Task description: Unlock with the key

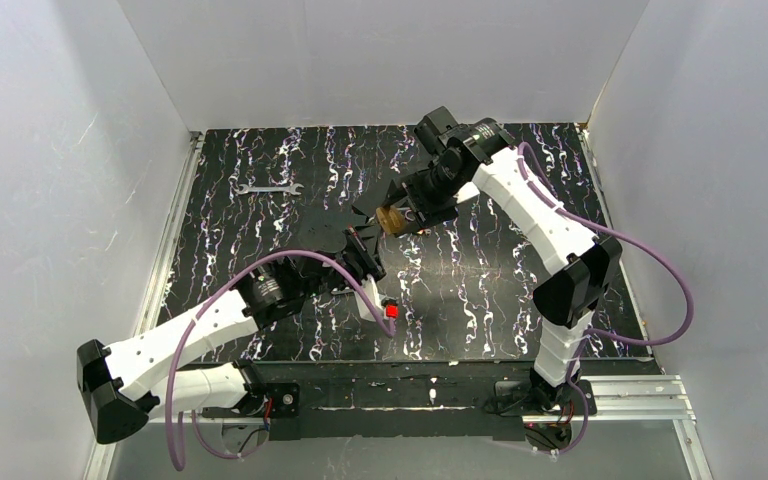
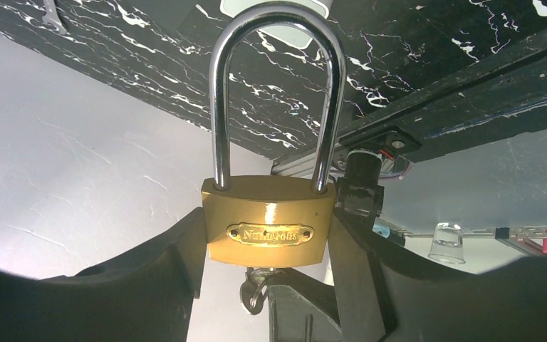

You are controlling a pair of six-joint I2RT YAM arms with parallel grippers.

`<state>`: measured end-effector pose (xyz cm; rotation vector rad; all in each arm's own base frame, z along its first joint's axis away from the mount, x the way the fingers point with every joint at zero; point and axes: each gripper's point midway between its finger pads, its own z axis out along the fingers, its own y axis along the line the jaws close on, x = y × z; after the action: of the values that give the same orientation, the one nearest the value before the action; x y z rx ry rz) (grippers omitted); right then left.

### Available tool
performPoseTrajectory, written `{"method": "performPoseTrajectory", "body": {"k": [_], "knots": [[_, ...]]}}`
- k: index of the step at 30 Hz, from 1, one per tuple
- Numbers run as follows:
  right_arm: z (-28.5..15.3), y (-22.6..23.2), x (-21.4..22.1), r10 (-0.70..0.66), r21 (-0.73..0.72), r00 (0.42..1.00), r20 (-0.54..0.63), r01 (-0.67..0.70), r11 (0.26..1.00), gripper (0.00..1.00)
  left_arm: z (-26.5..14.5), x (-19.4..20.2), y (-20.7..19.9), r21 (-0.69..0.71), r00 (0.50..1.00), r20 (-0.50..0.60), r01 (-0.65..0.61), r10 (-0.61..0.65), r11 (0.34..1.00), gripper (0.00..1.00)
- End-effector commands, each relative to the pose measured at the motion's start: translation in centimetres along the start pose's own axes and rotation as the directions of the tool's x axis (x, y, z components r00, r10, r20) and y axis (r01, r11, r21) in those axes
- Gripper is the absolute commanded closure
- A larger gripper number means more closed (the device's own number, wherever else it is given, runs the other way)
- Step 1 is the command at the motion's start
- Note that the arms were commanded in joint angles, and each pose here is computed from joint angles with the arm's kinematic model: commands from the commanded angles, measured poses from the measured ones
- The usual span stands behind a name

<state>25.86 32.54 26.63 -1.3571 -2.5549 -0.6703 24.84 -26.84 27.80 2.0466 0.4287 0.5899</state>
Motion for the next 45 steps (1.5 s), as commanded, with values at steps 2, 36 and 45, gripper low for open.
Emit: {"method": "performPoseTrajectory", "body": {"k": [2, 36, 45], "knots": [[-2.8, 1.0, 3.1, -0.042, -0.078, 0.995, -0.094, 0.034, 0.996, 0.99, 0.2, -0.5, -1.3, 0.047, 1.000, 0.005, -0.020, 0.020, 0.999, 1.00], [-2.3, 0.8, 4.0, -0.056, -0.078, 0.994, -0.098, 0.048, 0.996, 0.99, 2.6, -1.1, -1.6, 0.068, 1.000, 0.009, 0.029, -0.029, 0.997, 1.00], [-1.9, -0.1, 3.0, -0.045, -0.071, 0.998, -0.053, 0.041, 0.997, 0.99, 0.9, -1.7, -2.7, 0.048, 0.990, 0.036, 0.131, -0.133, 0.990, 0.84]]}}
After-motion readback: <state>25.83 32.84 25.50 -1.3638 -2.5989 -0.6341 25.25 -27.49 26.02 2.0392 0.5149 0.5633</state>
